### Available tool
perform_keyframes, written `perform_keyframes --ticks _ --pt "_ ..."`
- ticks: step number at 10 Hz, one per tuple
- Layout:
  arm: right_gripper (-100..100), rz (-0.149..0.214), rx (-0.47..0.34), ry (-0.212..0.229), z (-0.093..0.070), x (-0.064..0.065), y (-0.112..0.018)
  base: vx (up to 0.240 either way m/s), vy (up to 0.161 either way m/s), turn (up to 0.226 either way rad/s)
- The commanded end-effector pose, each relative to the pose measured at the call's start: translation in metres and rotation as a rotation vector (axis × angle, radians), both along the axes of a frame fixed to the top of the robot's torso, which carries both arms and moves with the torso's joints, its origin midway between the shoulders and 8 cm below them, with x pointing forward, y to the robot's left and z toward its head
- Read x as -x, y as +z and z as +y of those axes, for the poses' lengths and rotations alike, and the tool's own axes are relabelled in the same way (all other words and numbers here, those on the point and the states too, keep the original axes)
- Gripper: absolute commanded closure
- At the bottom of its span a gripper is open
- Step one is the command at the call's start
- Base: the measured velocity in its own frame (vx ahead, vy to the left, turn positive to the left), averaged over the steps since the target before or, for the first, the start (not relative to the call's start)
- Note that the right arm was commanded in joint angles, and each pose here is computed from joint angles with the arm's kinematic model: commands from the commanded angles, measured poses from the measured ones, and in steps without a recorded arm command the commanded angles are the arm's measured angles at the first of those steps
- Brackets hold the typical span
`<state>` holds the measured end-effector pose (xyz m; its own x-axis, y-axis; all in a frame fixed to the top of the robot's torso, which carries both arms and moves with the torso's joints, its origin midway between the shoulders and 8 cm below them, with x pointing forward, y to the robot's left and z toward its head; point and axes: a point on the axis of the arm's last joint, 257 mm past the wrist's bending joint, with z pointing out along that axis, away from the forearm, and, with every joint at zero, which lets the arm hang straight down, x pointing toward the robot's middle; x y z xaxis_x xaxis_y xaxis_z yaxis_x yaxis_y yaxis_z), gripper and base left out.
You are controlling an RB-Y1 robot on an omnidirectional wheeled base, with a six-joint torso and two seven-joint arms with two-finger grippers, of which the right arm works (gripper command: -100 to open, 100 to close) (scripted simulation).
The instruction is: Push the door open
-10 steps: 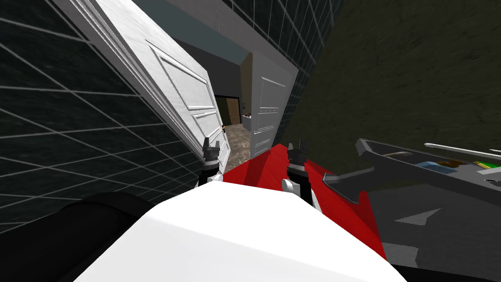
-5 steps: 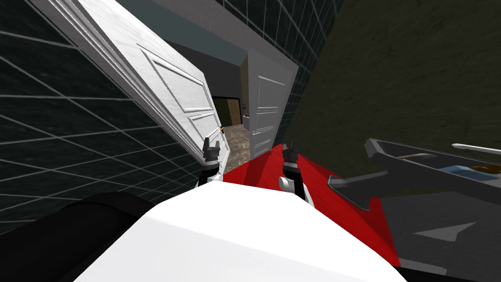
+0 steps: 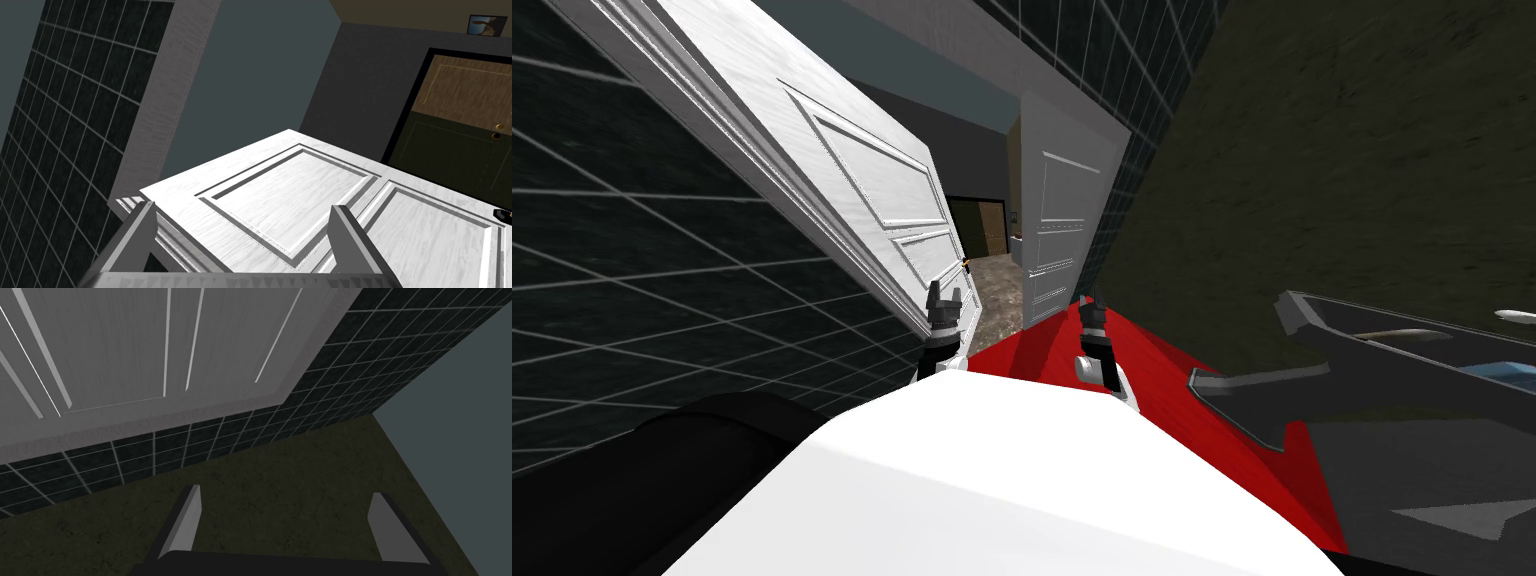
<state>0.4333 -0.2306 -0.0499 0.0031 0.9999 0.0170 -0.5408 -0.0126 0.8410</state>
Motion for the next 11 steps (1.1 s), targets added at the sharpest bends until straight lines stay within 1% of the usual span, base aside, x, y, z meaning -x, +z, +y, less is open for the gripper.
perform_keyframes --ticks 1,3,5,6,7,9,10,11 --pt "-100 0.010 0.000 0.008 0.003 -0.005 -0.007 0.065 -0.040 0.022" --pt "-100 0.039 0.001 0.035 0.013 -0.019 -0.022 0.059 -0.034 0.035" --pt "-100 0.059 0.002 0.063 0.024 -0.032 -0.033 0.092 -0.070 0.080" --pt "-100 0.077 0.003 0.077 0.030 -0.039 -0.042 0.094 -0.075 0.049" --pt "-100 0.087 0.004 0.077 0.030 -0.040 -0.047 0.062 -0.053 0.015" --pt "-100 0.119 0.006 0.105 0.042 -0.054 -0.063 0.061 -0.050 0.049" --pt "-100 0.121 0.006 0.105 0.042 -0.055 -0.064 0.049 -0.039 0.030" --pt "-100 0.138 0.008 0.118 0.048 -0.061 -0.072 0.048 -0.036 0.036"
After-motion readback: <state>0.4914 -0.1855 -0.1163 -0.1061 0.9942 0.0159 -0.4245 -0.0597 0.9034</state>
